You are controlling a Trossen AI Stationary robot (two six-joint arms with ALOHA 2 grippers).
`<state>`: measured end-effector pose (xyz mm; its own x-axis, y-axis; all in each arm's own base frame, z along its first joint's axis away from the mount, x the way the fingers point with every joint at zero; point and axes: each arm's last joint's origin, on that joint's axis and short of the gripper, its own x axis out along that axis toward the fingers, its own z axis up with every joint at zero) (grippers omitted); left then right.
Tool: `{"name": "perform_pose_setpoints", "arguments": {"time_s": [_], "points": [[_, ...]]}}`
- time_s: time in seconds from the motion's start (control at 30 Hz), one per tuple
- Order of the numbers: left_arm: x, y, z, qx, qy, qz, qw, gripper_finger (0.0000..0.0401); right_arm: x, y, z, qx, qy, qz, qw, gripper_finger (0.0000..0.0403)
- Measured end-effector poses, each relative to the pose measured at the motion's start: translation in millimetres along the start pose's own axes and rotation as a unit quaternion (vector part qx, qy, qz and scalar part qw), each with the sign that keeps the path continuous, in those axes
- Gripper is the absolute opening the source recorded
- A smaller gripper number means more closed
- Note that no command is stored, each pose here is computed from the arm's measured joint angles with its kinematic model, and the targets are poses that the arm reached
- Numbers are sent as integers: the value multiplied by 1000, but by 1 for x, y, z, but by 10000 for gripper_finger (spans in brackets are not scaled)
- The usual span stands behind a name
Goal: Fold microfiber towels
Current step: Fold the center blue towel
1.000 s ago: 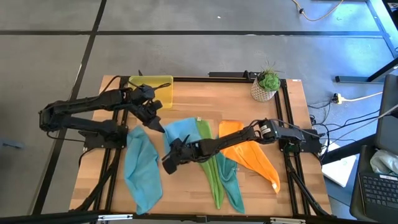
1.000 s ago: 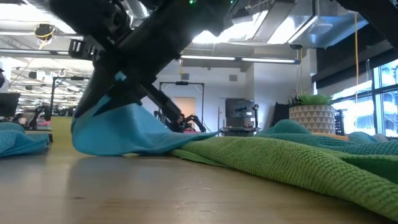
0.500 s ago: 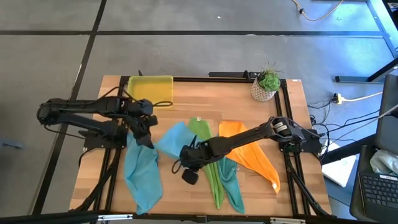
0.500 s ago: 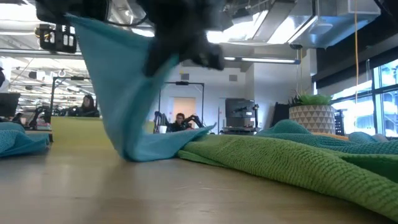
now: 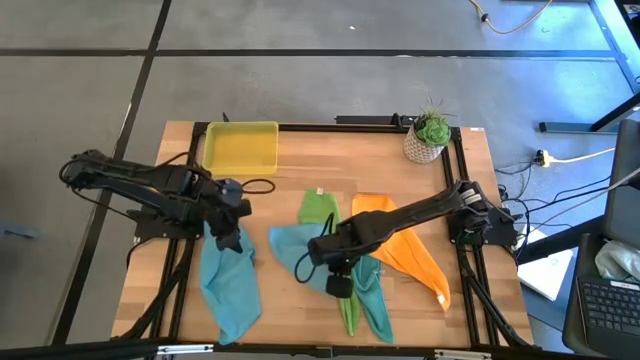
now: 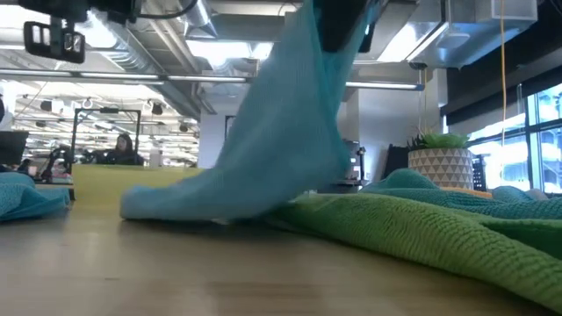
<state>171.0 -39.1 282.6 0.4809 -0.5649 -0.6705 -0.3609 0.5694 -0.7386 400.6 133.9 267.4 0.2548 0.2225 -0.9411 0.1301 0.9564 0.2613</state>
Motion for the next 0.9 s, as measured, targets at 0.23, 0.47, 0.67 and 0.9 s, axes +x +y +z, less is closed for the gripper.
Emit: {"name": "perform_pose_setpoints", "arguments": {"time_s": [0.23, 0.47, 0.67, 0.9], "points": [[2, -23, 11, 49, -166, -30, 984, 0, 1, -1, 0, -53, 4, -3, 999, 8], [3, -53, 6, 192, -372, -1, 908, 0, 0, -14, 7, -86, -1, -10, 996, 8], [15, -67, -15, 240, -390, 10, 889, 0, -4, -38, 20, -52, -22, -23, 998, 8], [20, -72, -29, 211, -383, -16, 899, 0, -9, -58, 34, 2, -35, 22, 999, 8]]}}
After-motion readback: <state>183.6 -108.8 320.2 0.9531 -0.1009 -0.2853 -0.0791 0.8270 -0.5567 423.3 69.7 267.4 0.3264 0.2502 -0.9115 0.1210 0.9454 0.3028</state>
